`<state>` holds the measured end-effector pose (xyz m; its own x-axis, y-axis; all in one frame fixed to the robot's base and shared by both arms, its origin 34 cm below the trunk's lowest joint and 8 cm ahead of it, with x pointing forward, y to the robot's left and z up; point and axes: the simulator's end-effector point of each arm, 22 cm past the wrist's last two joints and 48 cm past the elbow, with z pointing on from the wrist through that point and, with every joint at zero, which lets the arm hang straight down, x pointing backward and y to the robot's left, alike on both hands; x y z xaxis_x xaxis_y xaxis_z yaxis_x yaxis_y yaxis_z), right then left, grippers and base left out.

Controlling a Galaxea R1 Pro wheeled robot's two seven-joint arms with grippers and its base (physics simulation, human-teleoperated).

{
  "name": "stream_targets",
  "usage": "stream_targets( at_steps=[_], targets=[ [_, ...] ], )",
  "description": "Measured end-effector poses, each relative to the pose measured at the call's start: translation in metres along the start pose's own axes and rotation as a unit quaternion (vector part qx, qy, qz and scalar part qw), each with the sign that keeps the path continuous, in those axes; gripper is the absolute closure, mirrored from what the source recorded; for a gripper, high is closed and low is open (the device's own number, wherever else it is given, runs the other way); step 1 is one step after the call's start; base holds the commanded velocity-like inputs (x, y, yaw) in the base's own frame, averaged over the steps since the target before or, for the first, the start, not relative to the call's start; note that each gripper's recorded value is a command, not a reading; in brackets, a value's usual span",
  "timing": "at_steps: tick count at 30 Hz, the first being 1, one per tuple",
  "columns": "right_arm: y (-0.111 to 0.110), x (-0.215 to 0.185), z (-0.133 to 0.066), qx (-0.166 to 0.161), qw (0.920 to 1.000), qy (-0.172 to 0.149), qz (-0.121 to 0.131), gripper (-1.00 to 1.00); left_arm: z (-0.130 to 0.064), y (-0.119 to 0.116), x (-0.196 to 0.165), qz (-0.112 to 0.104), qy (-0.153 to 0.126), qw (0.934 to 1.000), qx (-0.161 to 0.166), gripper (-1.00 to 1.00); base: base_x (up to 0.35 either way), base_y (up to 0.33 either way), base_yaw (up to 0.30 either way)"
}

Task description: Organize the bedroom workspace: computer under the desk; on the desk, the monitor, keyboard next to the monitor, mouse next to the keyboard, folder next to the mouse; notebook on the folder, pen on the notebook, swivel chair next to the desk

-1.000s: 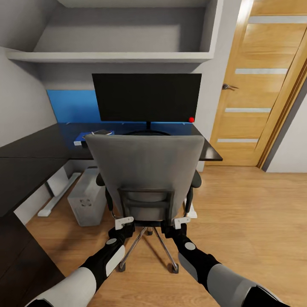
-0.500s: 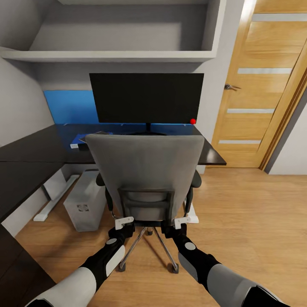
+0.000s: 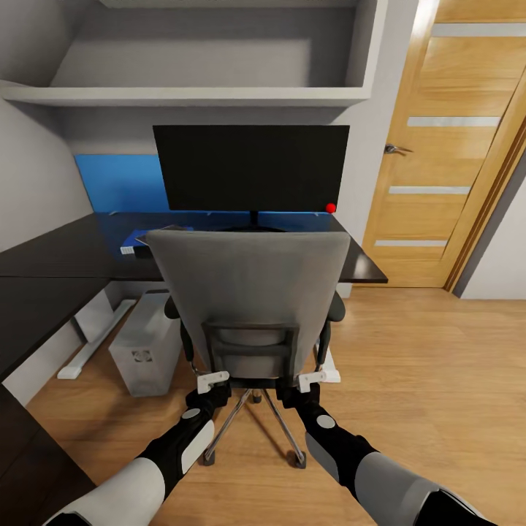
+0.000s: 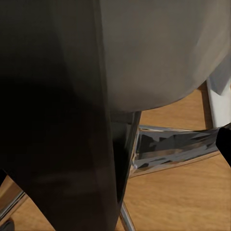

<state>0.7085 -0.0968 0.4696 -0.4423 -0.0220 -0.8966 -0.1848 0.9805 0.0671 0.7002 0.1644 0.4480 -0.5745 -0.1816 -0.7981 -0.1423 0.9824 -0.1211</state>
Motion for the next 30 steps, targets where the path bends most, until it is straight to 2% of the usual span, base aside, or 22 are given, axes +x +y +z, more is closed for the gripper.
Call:
stream_targets(
  at_steps=[9,30],
  targets=[
    [0.0,-0.0002,0.0001,0.0,1.0,0.0,0.0,-1.0,0.0001,0.0002,0.0003,-0.001,0.0,1.0,0.0,-1.0,-0.132,0.0,0.0],
    [-0.0003,-0.0003,0.0,0.0,1.0,-0.001,0.001,-1.0,0.0002,-0.0003,-0.0001,-0.001,0.0,1.0,0.002,-1.0,-0.006,0.0,0.0]
  ],
)
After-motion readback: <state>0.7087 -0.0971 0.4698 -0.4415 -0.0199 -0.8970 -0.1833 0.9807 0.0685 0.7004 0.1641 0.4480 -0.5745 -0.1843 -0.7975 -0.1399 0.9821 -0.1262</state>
